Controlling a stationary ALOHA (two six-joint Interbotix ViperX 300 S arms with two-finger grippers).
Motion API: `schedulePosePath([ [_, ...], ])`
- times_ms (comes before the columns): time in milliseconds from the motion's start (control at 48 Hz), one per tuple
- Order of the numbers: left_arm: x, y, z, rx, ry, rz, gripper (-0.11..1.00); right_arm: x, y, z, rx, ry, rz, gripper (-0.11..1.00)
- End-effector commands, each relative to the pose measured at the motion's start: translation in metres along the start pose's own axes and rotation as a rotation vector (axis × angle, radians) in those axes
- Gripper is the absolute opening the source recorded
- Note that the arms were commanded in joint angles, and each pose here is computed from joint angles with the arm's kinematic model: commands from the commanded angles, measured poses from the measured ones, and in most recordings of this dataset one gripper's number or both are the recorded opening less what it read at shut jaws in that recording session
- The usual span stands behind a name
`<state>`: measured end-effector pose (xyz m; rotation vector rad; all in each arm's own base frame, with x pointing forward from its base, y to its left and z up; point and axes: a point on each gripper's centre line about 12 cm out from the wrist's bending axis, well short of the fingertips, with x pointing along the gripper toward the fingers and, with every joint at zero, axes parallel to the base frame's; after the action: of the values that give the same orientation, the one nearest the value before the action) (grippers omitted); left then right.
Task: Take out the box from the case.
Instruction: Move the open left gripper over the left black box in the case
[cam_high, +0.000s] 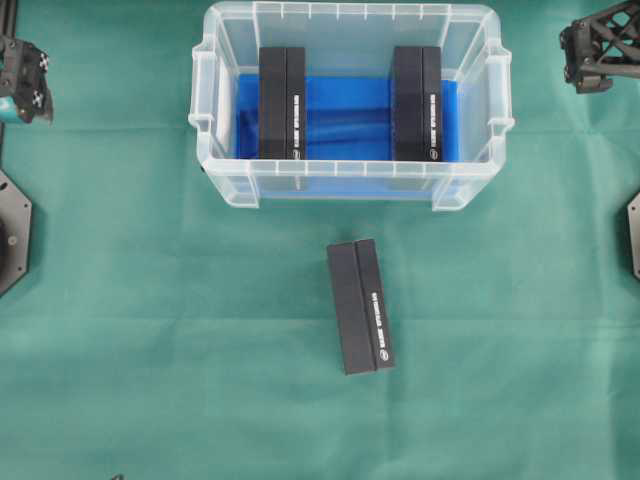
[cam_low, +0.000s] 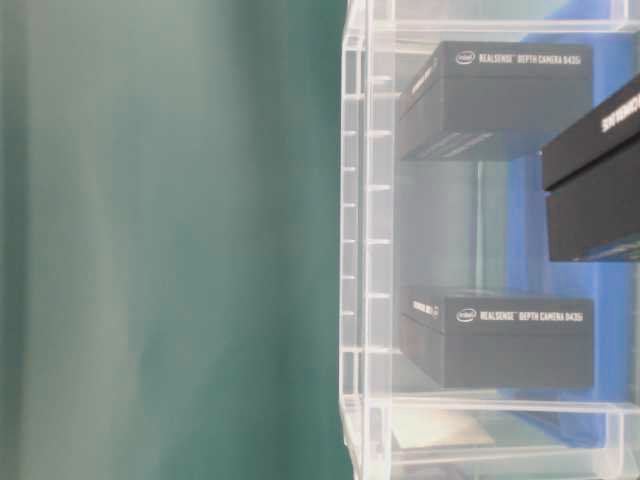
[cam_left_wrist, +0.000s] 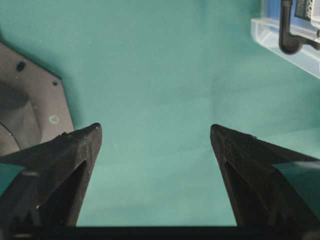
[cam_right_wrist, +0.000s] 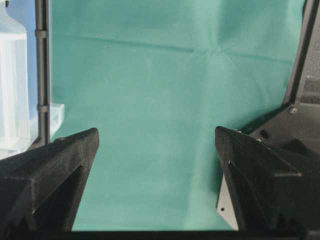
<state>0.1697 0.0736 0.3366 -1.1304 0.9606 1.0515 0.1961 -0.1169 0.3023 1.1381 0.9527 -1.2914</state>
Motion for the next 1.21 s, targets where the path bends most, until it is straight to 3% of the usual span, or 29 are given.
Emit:
schedulePosePath([
  [0,-0.006,-0.002,0.001,0.001,-0.010,-0.016,0.90,-0.008,0.003,0.003,0.005,-0.010,0.032,0.92],
  [646,-0.005,-0.001,0.002,-0.010,0.002,0.013,0.90,-0.009,0.003,0.003,0.007,-0.012,0.032,0.92],
  [896,0.003,-0.026,0.014,-0.024,0.001,0.012,0.90,-0.009,0.003,0.003,0.005,-0.012,0.031,0.92],
  [1188,0.010,-0.076,0.035,-0.009,-0.010,-0.012,0.90,-0.009,0.002,0.003,0.004,-0.012,0.036,0.92],
])
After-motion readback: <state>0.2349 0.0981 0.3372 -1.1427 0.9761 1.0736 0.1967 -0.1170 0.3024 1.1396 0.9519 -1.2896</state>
